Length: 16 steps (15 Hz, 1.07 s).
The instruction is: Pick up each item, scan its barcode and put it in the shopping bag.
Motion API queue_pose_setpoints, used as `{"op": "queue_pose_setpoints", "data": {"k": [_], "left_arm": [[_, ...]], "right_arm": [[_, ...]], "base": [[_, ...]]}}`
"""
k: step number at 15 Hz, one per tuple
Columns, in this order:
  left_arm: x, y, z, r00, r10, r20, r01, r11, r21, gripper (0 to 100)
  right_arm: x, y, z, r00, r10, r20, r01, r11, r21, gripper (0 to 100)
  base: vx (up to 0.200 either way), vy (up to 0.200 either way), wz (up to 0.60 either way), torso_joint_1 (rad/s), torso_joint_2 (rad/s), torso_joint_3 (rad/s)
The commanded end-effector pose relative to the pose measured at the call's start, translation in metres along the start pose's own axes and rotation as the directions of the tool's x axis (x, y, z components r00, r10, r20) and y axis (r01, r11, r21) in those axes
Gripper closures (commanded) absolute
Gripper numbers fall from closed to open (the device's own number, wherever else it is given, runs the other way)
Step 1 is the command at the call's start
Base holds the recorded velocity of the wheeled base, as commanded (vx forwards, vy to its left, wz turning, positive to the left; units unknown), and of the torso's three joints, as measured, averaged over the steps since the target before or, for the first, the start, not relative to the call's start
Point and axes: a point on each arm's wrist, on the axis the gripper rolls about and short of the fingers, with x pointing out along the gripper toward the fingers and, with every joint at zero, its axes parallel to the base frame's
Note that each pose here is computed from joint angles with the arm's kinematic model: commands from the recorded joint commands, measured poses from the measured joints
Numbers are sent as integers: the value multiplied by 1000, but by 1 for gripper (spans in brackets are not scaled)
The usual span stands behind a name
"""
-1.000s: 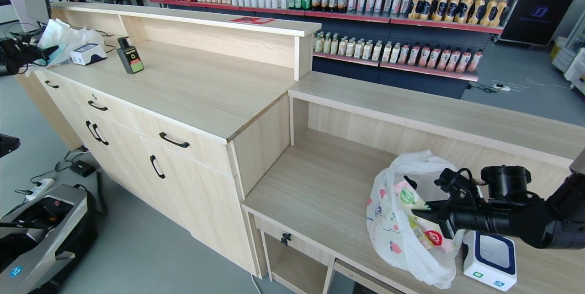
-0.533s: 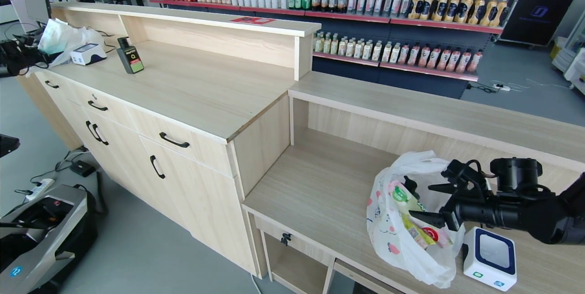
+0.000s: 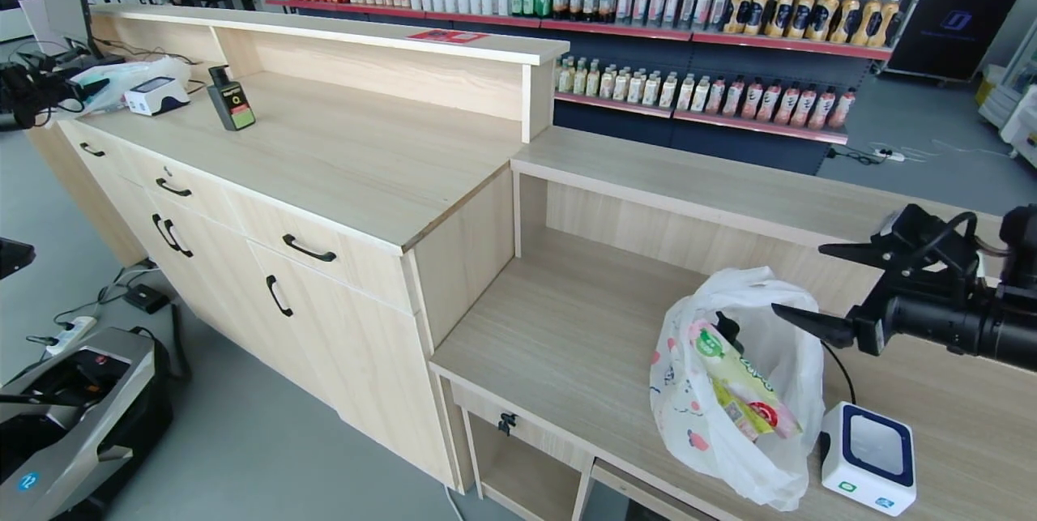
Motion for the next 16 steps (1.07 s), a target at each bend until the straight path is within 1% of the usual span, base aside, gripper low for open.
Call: {"op": "queue_pose_setpoints", "data": {"k": [1, 3, 4, 5, 6, 7, 8, 9, 10, 12, 14, 15, 16], "left_arm": [[0, 0, 0, 1000, 0, 0, 0, 1000, 0, 0], [0, 0, 0, 1000, 0, 0, 0, 1000, 0, 0], [0, 0, 0, 1000, 0, 0, 0, 1000, 0, 0], [0, 0, 0, 1000, 0, 0, 0, 1000, 0, 0], [0, 0, 0, 1000, 2, 0, -2, 1000, 0, 0], [0, 0, 0, 1000, 0, 0, 0, 1000, 0, 0], [0, 0, 0, 1000, 0, 0, 0, 1000, 0, 0], [0, 0, 0, 1000, 0, 0, 0, 1000, 0, 0], [0, 0, 0, 1000, 0, 0, 0, 1000, 0, 0], [0, 0, 0, 1000, 0, 0, 0, 1000, 0, 0], [0, 0, 0, 1000, 0, 0, 0, 1000, 0, 0], [0, 0, 0, 1000, 0, 0, 0, 1000, 0, 0], [0, 0, 0, 1000, 0, 0, 0, 1000, 0, 0]], "right_arm": [[-42, -9, 51, 983, -115, 145, 131, 985, -108, 0], [-68, -13, 85, 960, -173, 221, 191, 980, -61, 0], [-82, -16, 98, 955, -199, 219, 215, 975, -50, 0], [-97, -18, 107, 949, -271, 165, 278, 960, -25, 0], [-110, -18, 115, 936, -342, 87, 341, 940, 28, 0], [-121, -18, 125, 909, -418, -13, 416, 901, 119, 0], [-129, -16, 130, 877, -467, -113, 481, 853, 202, 0], [-134, -12, 132, 855, -485, -183, 518, 812, 269, 0], [-140, -7, 131, 841, -499, -209, 541, 782, 311, 0], [-151, 4, 130, 833, -514, -206, 553, 766, 329, 0], [-161, 21, 123, 833, -517, -195, 552, 763, 336, 0], [-162, 30, 113, 833, -518, -194, 553, 763, 334, 0], [-163, 46, 95, 833, -520, -188, 552, 764, 334, 0]], "base": [[0, 0, -600, 2, 12, 7], [0, 0, -600, -5, 2, 2], [0, 0, -600, 12, 2, 2], [0, 0, -600, 2, 2, -7], [0, 0, -600, -2, 2, 12], [0, 0, -600, 2, 7, -2], [0, 0, -600, -2, 2, -2], [0, 0, -600, 2, -2, 7], [0, 0, -600, 7, 2, 2], [0, 0, -600, 0, -2, 5], [0, 0, -600, 7, 2, 0], [0, 0, 0, 0, 0, 0], [0, 0, 0, 0, 0, 0]]}}
